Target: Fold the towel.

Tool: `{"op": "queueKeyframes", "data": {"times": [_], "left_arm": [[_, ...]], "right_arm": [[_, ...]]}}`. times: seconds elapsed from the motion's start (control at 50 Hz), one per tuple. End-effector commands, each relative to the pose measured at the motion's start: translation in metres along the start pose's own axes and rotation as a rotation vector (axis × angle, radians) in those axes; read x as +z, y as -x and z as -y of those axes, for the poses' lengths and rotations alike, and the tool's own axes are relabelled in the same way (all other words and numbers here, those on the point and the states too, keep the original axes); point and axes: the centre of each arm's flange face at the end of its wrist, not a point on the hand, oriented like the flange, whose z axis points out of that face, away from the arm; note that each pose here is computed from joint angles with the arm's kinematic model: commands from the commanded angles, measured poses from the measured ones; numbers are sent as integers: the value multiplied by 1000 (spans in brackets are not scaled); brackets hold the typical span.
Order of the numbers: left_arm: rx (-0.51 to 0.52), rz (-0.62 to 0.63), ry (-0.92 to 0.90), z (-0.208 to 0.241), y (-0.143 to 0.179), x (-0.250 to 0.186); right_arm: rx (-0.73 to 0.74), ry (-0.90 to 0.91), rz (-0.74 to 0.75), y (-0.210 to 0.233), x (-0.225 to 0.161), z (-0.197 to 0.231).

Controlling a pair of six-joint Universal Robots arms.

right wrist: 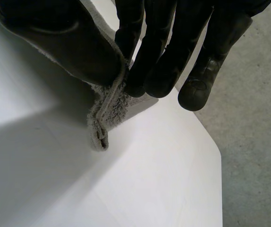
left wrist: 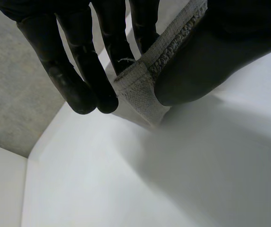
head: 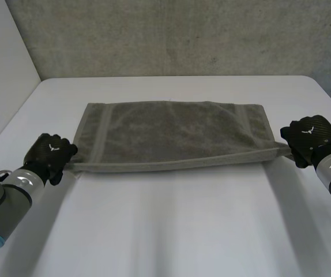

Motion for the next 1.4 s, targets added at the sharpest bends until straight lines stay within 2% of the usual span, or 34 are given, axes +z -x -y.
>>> {"op": "queueKeyframes", "data": {"times": [0.02, 0.16, 0.24, 0.3, 0.46, 0.6, 0.7, 0.78, 0.92, 0.96, 1.02, 1.12, 1.28, 1.4], "left_arm": [[8, 21, -64, 20, 12, -8], [-34, 59, -87, 39, 30, -24], [-77, 75, -114, 54, 40, -41], [-79, 70, -130, 63, 43, -55], [-78, 66, -164, 79, 52, -90], [-80, 66, -169, 79, 56, -94], [-100, 33, -141, 69, 51, -78], [-114, -51, -117, 60, 35, -43], [-107, -41, -40, 52, 20, 5], [-100, -17, -34, 53, 18, 28], [-97, -6, -34, 53, 19, 38], [-96, 22, -63, 58, 14, 75], [-92, 103, -98, 66, 15, 101], [-86, 115, -127, 67, 11, 111]], "right_arm": [[-4, -31, -27, -9, -7, 12], [-12, -51, -34, -20, -25, 31], [-5, 36, 33, -25, -45, 34], [-27, 95, 98, -28, -59, 37], [-110, 110, 172, -49, -96, 52], [-113, 64, 208, -64, -100, 63], [-77, 83, 260, -66, -82, 52], [-52, 120, 314, -62, -49, 40], [-48, 175, 345, -47, -3, 27], [-50, 177, 323, -40, 21, 19], [-53, 174, 303, -39, 33, 15], [-69, 105, 186, -32, 75, 4], [-106, 7, 87, -19, 103, 2], [-127, -61, 27, -17, 119, 1]]}}
